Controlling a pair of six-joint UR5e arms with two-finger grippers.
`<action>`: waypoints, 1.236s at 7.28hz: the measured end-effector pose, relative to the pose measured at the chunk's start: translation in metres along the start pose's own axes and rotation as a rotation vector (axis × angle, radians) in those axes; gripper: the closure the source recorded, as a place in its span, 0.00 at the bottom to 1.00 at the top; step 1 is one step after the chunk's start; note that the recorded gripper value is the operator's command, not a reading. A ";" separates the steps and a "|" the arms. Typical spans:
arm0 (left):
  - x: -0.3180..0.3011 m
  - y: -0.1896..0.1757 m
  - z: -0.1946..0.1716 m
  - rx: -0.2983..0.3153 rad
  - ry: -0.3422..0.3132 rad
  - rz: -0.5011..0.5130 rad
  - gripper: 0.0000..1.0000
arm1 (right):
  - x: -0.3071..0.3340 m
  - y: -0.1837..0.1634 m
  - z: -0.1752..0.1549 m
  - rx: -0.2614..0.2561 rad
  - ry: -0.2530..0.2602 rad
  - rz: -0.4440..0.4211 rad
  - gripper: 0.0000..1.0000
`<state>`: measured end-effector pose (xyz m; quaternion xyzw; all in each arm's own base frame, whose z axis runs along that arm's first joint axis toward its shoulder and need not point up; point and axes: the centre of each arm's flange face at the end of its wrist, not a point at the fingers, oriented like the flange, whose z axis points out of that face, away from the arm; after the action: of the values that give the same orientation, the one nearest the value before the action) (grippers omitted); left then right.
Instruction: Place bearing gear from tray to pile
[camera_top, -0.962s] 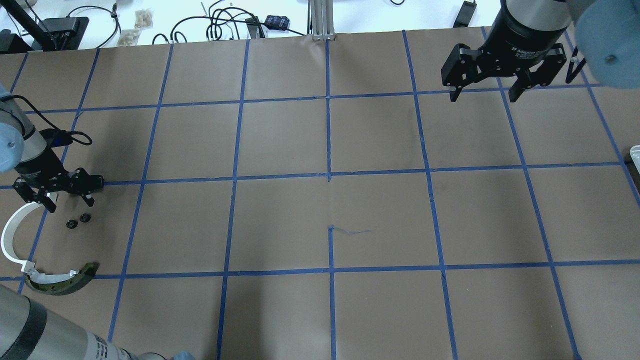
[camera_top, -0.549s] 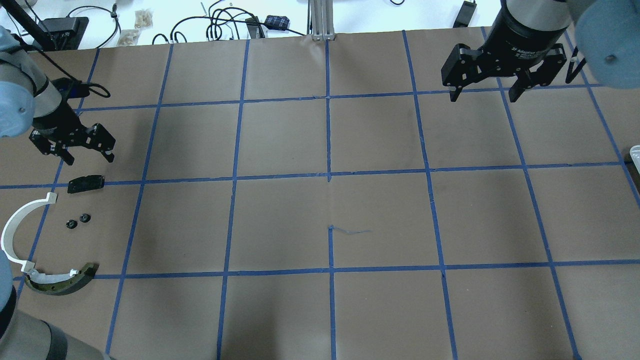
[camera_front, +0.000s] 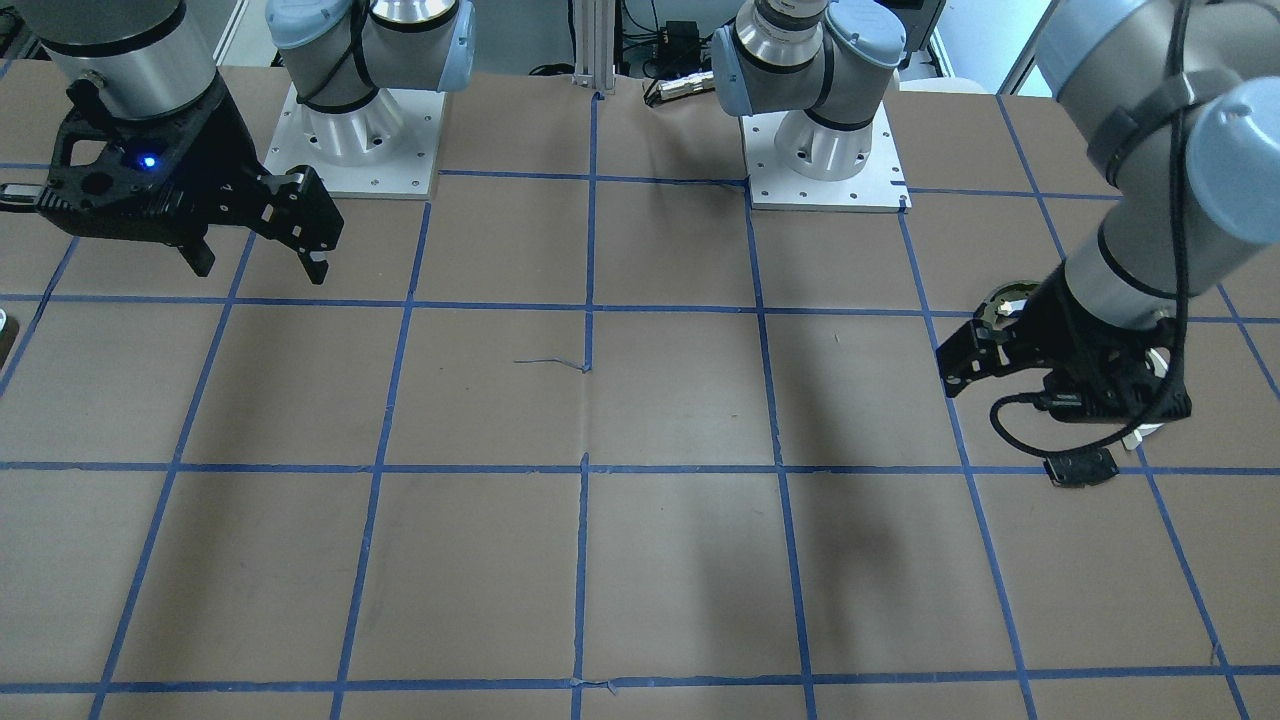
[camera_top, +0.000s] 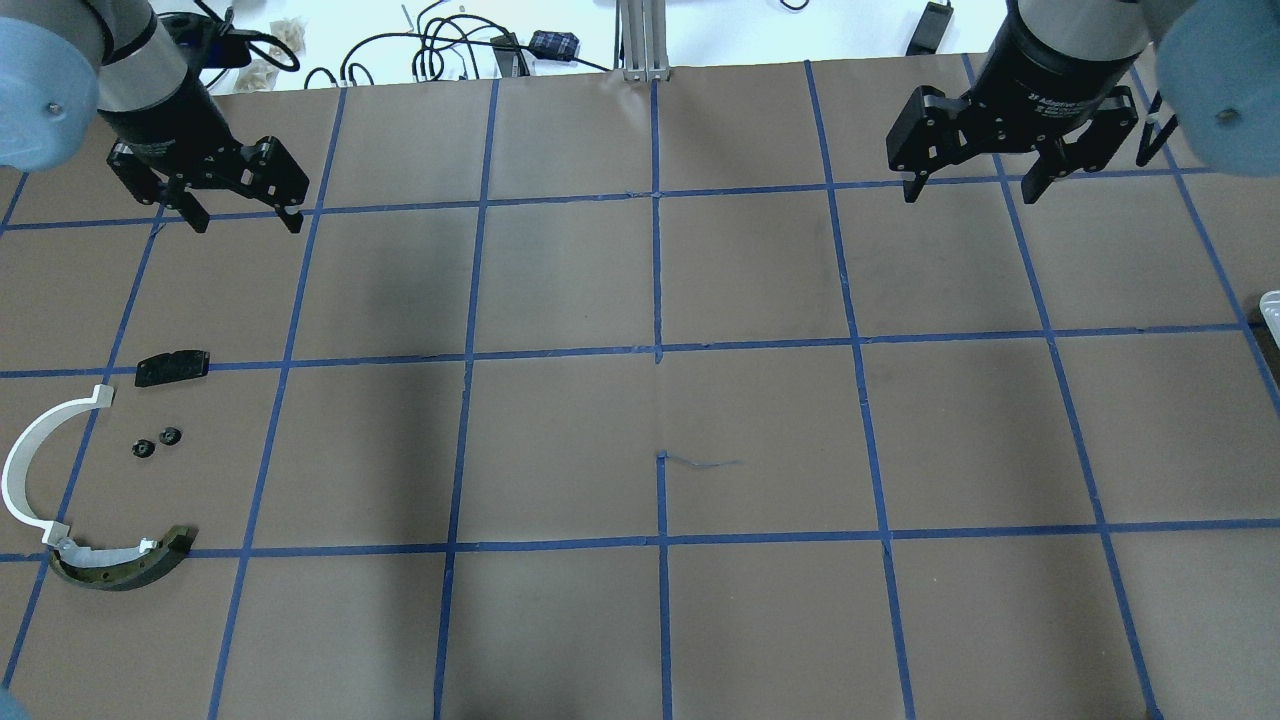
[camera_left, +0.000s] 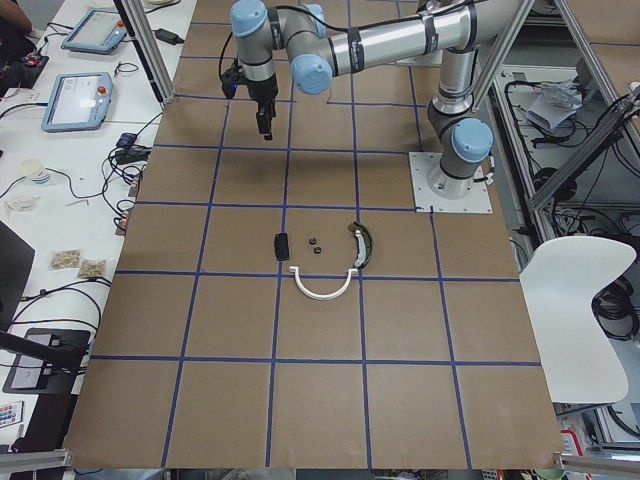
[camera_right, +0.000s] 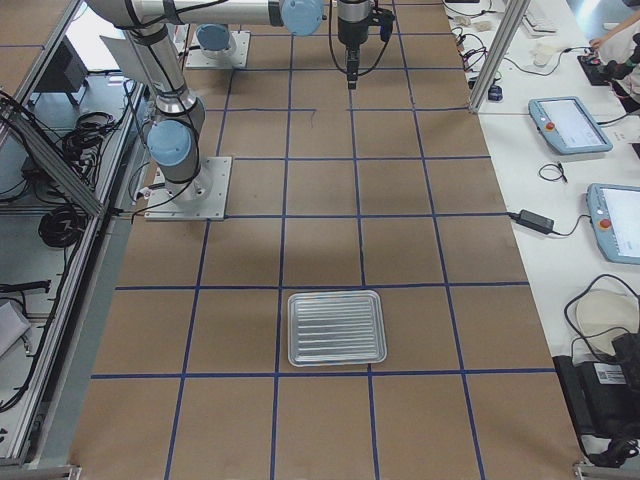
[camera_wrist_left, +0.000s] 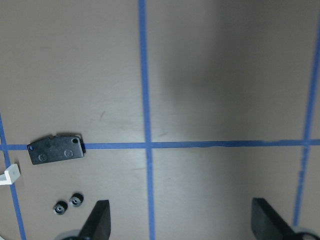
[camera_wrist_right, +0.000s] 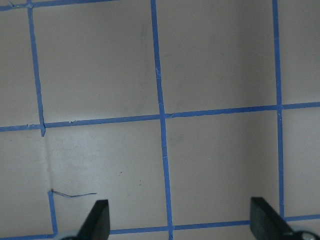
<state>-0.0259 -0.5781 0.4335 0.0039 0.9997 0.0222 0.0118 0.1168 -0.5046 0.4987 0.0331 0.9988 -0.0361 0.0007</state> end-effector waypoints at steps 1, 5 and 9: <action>0.027 0.017 -0.018 0.009 0.026 -0.014 0.00 | 0.000 0.000 0.000 0.000 0.000 0.000 0.00; 0.086 0.058 -0.021 -0.012 0.020 0.052 0.00 | 0.001 0.000 0.000 0.000 0.000 0.002 0.00; 0.078 0.069 -0.019 -0.034 0.016 0.039 0.00 | 0.001 0.000 0.000 0.000 0.000 0.003 0.00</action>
<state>-0.1034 -0.5097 0.4536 0.0232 0.9989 0.0397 0.0034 0.1160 -0.5047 0.4989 0.0344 0.9987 -0.0363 0.0007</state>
